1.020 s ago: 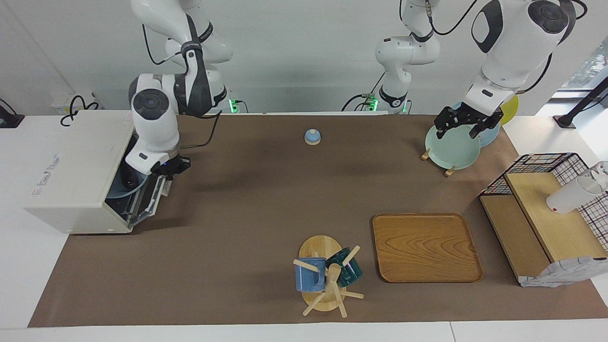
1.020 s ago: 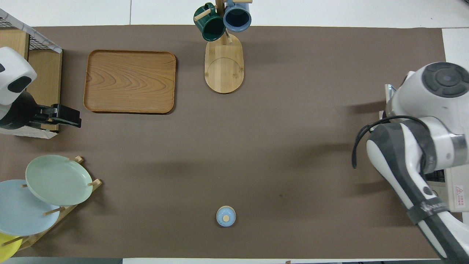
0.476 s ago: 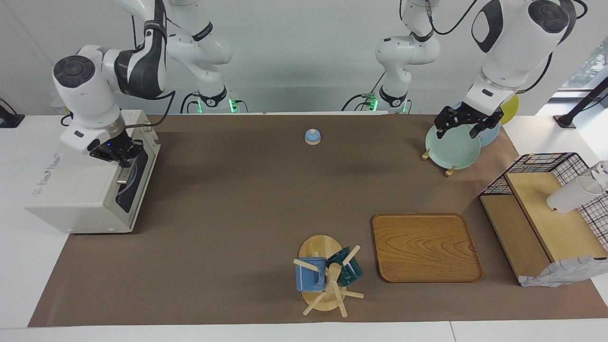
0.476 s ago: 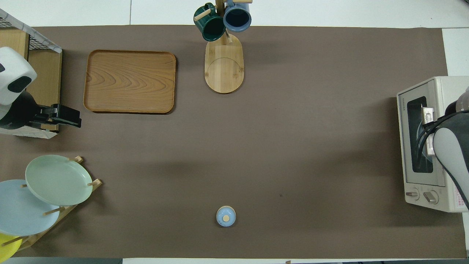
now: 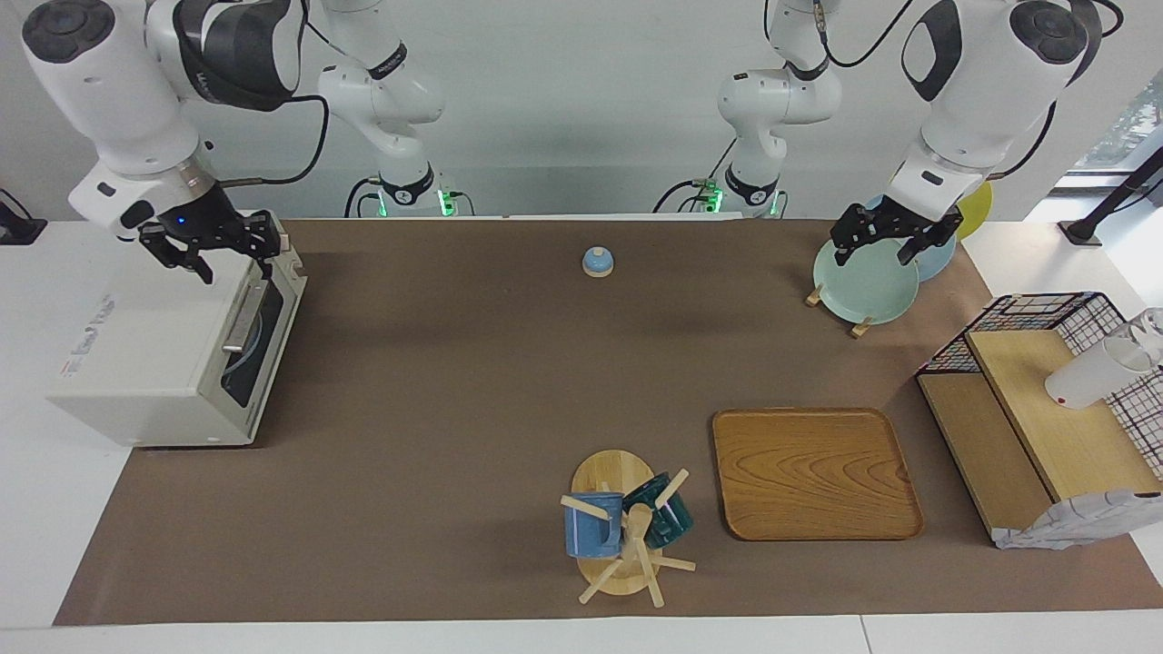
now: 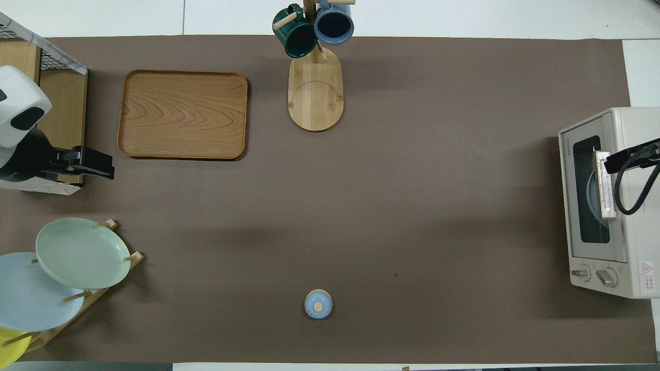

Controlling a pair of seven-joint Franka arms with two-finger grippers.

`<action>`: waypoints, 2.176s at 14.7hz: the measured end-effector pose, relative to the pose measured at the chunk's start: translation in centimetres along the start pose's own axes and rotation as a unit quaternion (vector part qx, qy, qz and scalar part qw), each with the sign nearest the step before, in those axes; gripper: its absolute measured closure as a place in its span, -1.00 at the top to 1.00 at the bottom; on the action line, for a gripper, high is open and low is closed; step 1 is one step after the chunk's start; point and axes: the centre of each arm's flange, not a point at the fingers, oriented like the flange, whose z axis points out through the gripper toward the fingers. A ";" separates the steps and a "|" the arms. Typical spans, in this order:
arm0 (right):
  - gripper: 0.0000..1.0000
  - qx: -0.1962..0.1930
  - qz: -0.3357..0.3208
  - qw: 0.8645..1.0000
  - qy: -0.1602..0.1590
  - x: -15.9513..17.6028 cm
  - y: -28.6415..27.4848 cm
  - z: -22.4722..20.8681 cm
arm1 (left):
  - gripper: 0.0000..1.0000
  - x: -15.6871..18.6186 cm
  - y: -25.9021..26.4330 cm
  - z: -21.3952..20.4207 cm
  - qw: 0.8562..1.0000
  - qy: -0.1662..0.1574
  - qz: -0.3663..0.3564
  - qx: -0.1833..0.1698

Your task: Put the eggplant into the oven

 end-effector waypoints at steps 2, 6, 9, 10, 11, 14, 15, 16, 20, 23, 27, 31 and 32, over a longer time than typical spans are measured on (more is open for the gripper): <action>1.00 0.005 -0.003 1.000 -0.004 -0.1 -1.0 -0.9 | 1.00 0.0 0.0 0.0 1.000 0.000 0.000 0.000; 1.00 0.010 0.000 1.000 -0.021 0.0 -1.0 -0.1 | 1.00 0.0 0.0 0.0 1.000 0.000 0.000 0.000; 1.00 0.013 -0.005 0.999 -0.033 0.2 -2.3 0.1 | 1.00 0.0 0.0 0.0 1.000 0.000 0.000 0.000; 1.00 0.012 -0.003 0.999 -0.032 0.2 -2.6 0.1 | 1.00 0.0 0.0 0.0 1.000 0.000 0.000 0.000; 1.00 0.011 0.001 0.999 -0.031 0.3 -2.7 0.0 | 1.00 0.0 0.0 0.0 1.000 0.000 0.000 0.000; 1.00 0.009 0.030 0.999 -0.030 0.2 -2.4 -0.2 | 1.00 0.0 0.0 0.0 1.000 0.000 0.000 0.000; 1.00 0.009 0.034 0.999 -0.030 0.2 -2.5 -0.2 | 1.00 0.0 0.0 0.0 1.000 0.000 0.000 0.000; 1.00 0.009 0.035 0.999 -0.030 0.2 -2.6 -0.2 | 1.00 0.0 0.0 0.0 1.000 0.000 0.000 0.000; 1.00 0.010 0.041 0.999 -0.031 -0.2 -2.2 -0.5 | 1.00 0.0 0.0 0.0 1.000 0.000 0.000 0.000; 1.00 0.010 0.044 0.999 -0.030 -0.5 -1.9 -0.6 | 1.00 0.0 0.0 0.0 1.000 0.000 0.000 0.000; 1.00 0.010 0.045 0.999 -0.028 -0.6 -1.8 -0.7 | 1.00 0.0 0.0 0.0 1.000 0.000 0.000 0.000; 1.00 0.009 0.045 0.999 -0.027 -0.6 -1.8 -0.8 | 1.00 0.0 0.0 0.0 1.000 0.000 0.000 0.000; 1.00 0.009 0.045 0.999 -0.027 -0.6 -1.8 -0.8 | 1.00 0.0 0.0 0.0 1.000 0.000 0.000 0.000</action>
